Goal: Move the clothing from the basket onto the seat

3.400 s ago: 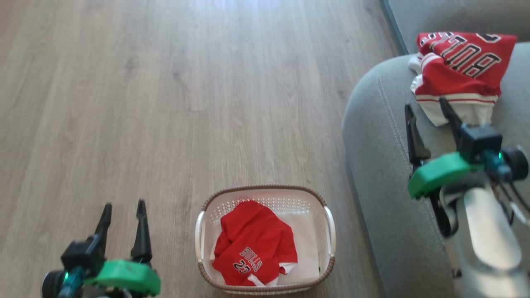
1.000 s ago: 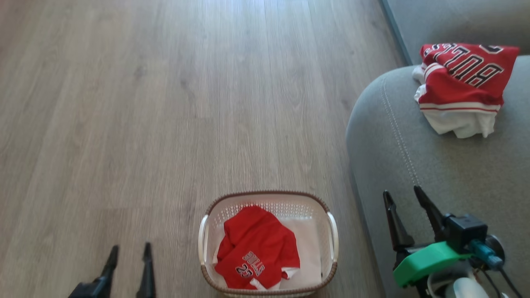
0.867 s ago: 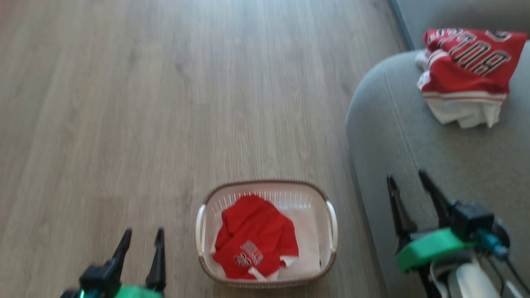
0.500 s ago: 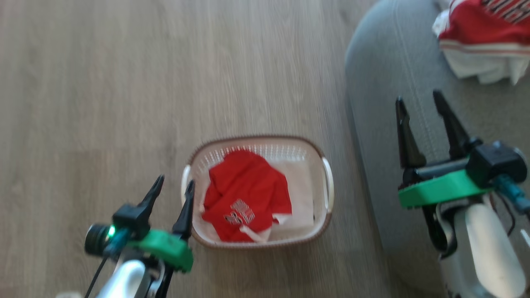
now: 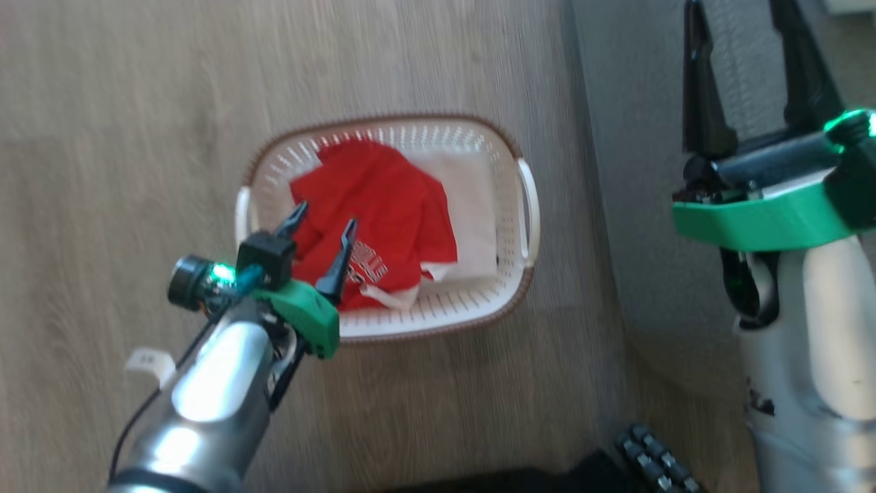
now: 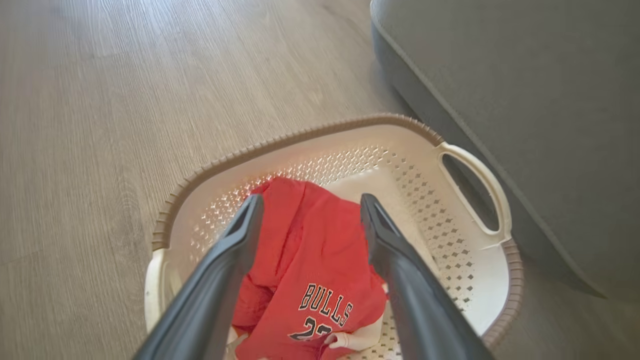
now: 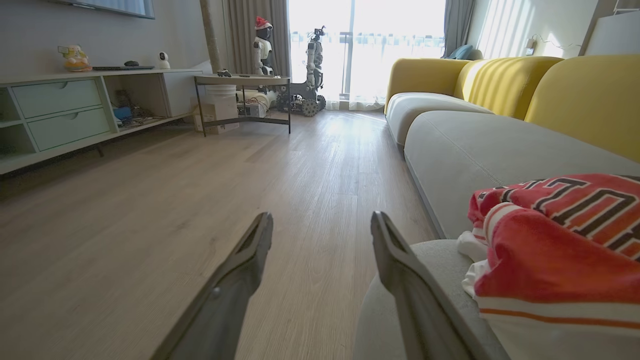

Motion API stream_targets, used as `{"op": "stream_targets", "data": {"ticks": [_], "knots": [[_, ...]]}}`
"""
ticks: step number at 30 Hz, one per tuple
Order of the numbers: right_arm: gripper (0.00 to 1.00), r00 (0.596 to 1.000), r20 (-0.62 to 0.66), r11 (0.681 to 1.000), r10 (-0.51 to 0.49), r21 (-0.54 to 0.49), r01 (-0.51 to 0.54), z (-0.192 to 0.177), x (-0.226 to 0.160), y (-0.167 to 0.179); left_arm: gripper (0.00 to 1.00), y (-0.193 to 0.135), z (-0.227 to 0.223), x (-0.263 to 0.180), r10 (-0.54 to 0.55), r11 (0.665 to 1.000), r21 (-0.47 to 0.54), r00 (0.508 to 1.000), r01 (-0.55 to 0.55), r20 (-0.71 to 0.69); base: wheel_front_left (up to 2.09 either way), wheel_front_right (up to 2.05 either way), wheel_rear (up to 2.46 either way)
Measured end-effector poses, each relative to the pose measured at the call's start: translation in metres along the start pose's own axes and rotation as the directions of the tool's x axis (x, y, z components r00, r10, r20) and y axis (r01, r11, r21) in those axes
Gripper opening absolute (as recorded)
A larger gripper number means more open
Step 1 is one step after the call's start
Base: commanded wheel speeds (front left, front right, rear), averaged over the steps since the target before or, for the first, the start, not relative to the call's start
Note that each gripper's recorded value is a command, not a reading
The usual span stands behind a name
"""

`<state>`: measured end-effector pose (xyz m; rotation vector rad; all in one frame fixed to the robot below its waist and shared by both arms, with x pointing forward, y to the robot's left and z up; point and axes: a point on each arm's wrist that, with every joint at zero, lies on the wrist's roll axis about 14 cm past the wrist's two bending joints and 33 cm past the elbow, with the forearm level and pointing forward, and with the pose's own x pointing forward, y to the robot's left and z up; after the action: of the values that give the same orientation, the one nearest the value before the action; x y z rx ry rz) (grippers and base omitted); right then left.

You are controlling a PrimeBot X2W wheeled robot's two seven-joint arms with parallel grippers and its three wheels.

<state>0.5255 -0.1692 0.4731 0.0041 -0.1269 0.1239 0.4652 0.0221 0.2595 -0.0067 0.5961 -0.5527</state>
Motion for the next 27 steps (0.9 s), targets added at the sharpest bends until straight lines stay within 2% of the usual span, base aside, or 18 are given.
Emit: {"op": "stream_targets", "data": {"ticks": [10, 20, 27], "knots": [[1.0, 0.999, -0.043, 1.0, 0.013, -0.018, -0.013, -0.045, 0.012, -0.004, 1.0, 0.003, -0.079, 0.051, -0.065, 0.996, 0.051, 0.968, 0.079, -0.243, 0.0, 0.0, 0.0], [1.0, 0.998, -0.062, 0.999, 0.023, -0.025, -0.025, -0.063, 0.015, -0.007, 1.0, 0.002, -0.101, 0.091, -0.101, 0.985, 0.102, 0.949, 0.137, -0.299, 0.0, 0.0, 0.0], [1.0, 0.999, -0.042, 0.999, 0.031, -0.04, -0.033, -0.058, 0.016, -0.008, 1.0, -0.003, -0.127, 0.095, -0.109, 0.982, 0.105, 0.926, 0.157, -0.362, 0.0, 0.0, 0.0]]}}
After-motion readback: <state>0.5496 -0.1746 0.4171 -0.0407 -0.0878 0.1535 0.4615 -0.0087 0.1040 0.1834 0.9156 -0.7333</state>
